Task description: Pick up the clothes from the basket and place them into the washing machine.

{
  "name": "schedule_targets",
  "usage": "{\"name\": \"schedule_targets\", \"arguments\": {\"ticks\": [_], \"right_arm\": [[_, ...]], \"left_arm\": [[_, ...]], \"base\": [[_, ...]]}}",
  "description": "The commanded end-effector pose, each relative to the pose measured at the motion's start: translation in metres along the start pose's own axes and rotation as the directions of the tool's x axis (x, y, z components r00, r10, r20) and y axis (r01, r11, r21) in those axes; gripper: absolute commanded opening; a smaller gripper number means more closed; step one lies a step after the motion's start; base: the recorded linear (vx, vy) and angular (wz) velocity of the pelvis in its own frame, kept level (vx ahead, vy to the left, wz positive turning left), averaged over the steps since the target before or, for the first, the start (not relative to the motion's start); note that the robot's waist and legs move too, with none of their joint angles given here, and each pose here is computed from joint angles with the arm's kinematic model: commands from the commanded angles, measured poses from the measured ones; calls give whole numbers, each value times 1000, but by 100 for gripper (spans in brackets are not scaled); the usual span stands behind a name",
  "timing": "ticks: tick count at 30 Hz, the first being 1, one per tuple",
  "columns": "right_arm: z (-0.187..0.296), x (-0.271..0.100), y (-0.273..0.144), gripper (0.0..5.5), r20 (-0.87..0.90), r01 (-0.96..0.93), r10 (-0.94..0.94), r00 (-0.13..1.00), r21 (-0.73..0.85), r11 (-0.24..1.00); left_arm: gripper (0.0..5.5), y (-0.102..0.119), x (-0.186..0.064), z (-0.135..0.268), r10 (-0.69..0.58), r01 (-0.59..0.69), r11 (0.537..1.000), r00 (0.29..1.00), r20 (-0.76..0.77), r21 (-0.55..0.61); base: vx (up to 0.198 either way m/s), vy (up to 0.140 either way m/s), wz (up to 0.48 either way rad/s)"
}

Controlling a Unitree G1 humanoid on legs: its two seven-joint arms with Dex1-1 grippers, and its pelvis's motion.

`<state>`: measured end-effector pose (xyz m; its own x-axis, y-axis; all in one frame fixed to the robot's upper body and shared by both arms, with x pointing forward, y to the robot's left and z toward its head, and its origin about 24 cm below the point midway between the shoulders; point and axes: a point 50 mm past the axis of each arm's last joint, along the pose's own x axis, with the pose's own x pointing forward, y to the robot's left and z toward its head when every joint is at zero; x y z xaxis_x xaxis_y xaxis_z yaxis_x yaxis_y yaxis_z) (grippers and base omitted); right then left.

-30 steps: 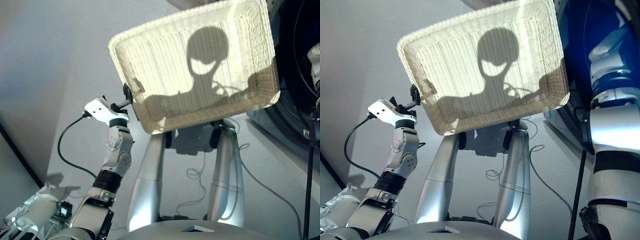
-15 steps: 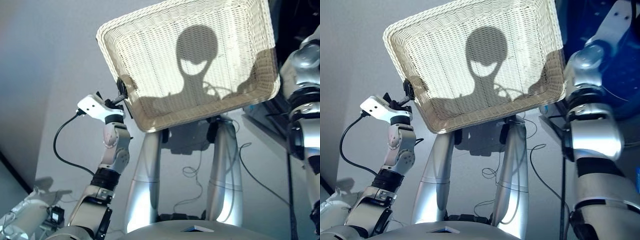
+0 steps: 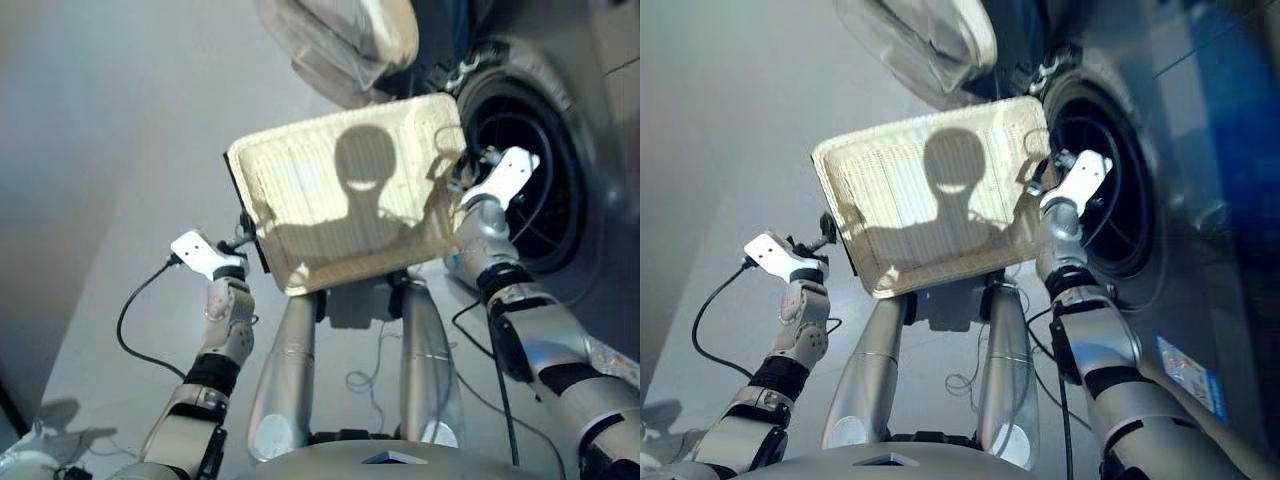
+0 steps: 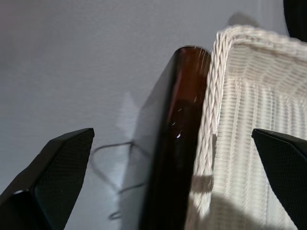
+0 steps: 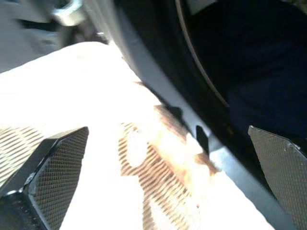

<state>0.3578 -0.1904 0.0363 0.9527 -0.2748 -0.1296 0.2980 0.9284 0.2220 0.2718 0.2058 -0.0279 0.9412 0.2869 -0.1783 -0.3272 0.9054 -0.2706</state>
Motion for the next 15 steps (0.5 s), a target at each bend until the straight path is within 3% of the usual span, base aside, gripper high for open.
{"name": "schedule_targets", "arguments": {"ticks": [1,6,15], "right_arm": [[-36,-21,-20,550,-68,-2,0,998,-23,1000],[-91,-59,-46,550,-249,22,-44,967,-92,996],[-163,-136,-99,550,-544,-38,-144,827,-309,950]], "left_arm": [[550,22,-16,-26,26,-9,983,996,-89,186],[550,40,-38,-59,67,20,939,969,-239,344],[550,64,-74,-93,98,100,897,906,-413,431]], "base": [[57,6,118],[111,7,13],[88,16,-24]]}}
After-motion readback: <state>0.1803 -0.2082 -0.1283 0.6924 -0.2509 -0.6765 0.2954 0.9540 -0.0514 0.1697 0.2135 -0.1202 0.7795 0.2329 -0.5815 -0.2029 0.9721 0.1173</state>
